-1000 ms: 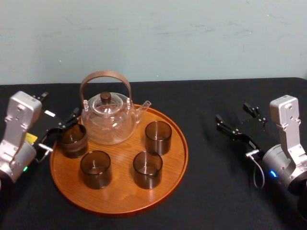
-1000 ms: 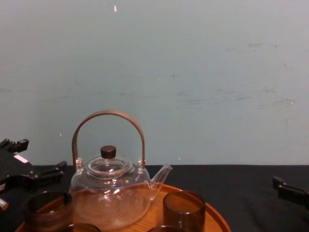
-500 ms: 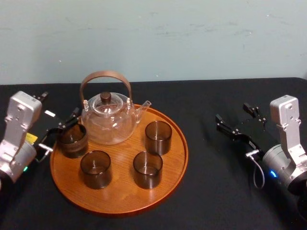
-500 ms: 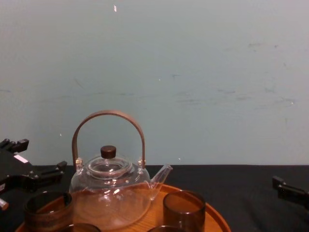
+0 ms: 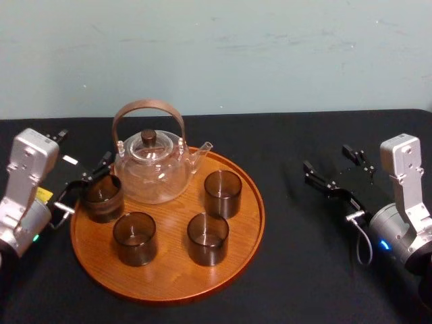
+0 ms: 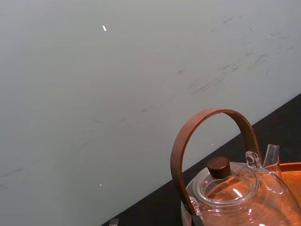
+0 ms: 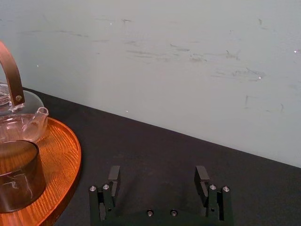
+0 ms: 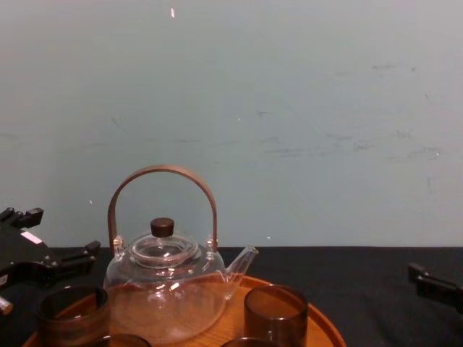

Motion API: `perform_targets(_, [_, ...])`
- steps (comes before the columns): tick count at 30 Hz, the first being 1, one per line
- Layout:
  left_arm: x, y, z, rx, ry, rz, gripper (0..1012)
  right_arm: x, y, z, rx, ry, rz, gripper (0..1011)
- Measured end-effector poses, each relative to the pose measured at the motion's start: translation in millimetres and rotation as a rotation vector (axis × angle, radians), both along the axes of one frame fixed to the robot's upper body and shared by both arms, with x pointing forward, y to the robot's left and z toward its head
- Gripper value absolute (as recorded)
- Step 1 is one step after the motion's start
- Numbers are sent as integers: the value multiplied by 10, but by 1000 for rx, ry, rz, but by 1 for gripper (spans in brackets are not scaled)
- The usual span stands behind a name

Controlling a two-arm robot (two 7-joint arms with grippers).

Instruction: Pick up the glass from the table and place it on the tray.

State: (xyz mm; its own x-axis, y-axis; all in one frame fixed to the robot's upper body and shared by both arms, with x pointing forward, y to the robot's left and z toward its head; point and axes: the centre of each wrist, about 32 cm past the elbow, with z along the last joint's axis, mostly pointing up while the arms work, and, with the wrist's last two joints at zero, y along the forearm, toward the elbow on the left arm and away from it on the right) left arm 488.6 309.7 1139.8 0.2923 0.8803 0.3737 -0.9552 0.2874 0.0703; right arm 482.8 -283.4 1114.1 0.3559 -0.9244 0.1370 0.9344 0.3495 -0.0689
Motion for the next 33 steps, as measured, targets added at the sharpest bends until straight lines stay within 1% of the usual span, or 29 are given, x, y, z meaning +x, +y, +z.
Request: perform_targets(33, [0,0,0,0,0,0,1001,0,0,0,0,0,0,1002])
